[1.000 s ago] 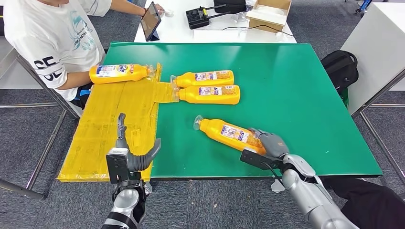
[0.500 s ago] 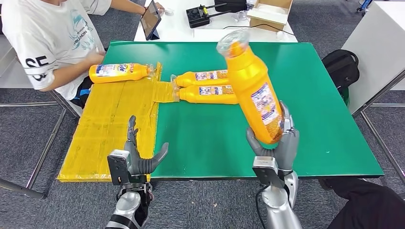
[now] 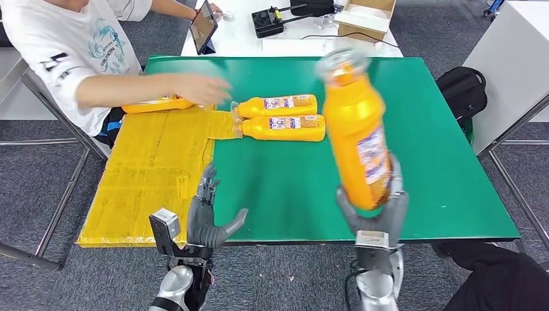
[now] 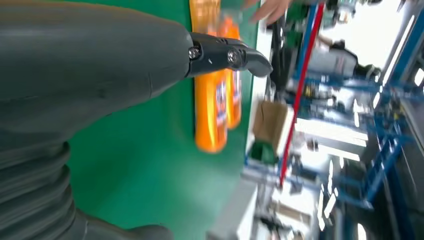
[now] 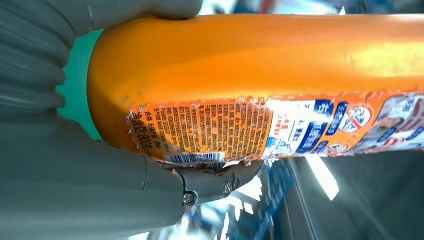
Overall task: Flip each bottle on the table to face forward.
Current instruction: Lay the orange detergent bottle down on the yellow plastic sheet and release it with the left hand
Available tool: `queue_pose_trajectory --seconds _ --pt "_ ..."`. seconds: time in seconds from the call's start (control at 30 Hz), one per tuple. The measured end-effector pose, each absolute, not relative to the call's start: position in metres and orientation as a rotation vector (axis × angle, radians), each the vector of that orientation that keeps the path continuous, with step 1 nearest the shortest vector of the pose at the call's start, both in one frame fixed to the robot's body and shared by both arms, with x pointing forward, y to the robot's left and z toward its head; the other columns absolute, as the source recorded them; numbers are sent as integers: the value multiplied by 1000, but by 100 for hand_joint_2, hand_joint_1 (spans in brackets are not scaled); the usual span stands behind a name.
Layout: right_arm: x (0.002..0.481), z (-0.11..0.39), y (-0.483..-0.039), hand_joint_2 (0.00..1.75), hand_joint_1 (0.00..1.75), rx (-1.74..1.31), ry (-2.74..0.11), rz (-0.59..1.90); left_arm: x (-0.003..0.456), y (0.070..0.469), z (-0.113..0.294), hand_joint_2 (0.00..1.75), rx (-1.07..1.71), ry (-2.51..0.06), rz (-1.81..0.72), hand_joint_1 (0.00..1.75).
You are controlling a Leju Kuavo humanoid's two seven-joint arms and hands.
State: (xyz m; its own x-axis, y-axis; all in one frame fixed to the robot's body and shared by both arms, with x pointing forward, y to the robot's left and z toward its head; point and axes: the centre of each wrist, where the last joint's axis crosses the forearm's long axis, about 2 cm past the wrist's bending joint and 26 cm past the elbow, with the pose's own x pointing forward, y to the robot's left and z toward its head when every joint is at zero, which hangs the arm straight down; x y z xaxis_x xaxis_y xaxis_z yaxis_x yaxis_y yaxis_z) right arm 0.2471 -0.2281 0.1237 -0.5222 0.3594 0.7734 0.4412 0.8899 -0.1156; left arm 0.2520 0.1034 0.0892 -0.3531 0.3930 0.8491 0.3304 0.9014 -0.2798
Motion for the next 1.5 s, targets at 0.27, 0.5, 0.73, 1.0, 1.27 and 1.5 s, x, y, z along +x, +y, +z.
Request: queue_pose_trajectory --seconds 0.27,0.5,0.73,1.0,1.27,1.5 --pt "240 101 -198 175 175 -437 -2094 -45 247 100 94 175 -660 -1947 80 0" --pt "231 75 -161 175 175 -320 -2001 6 245 98 95 175 -867 -1892 126 0" --pt "225 57 -138 175 175 -472 -2009 298 243 95 92 175 -1001 -1828 137 0" --pt "218 37 -110 175 175 -403 -1966 453 242 92 81 175 -1035 -1760 144 0" --pt "218 29 -102 175 175 -353 -1939 503 240 92 73 175 -1052 -1718 172 0" --pt "217 25 -98 175 175 -301 -1916 526 241 96 67 175 -1124 -1667 301 0"
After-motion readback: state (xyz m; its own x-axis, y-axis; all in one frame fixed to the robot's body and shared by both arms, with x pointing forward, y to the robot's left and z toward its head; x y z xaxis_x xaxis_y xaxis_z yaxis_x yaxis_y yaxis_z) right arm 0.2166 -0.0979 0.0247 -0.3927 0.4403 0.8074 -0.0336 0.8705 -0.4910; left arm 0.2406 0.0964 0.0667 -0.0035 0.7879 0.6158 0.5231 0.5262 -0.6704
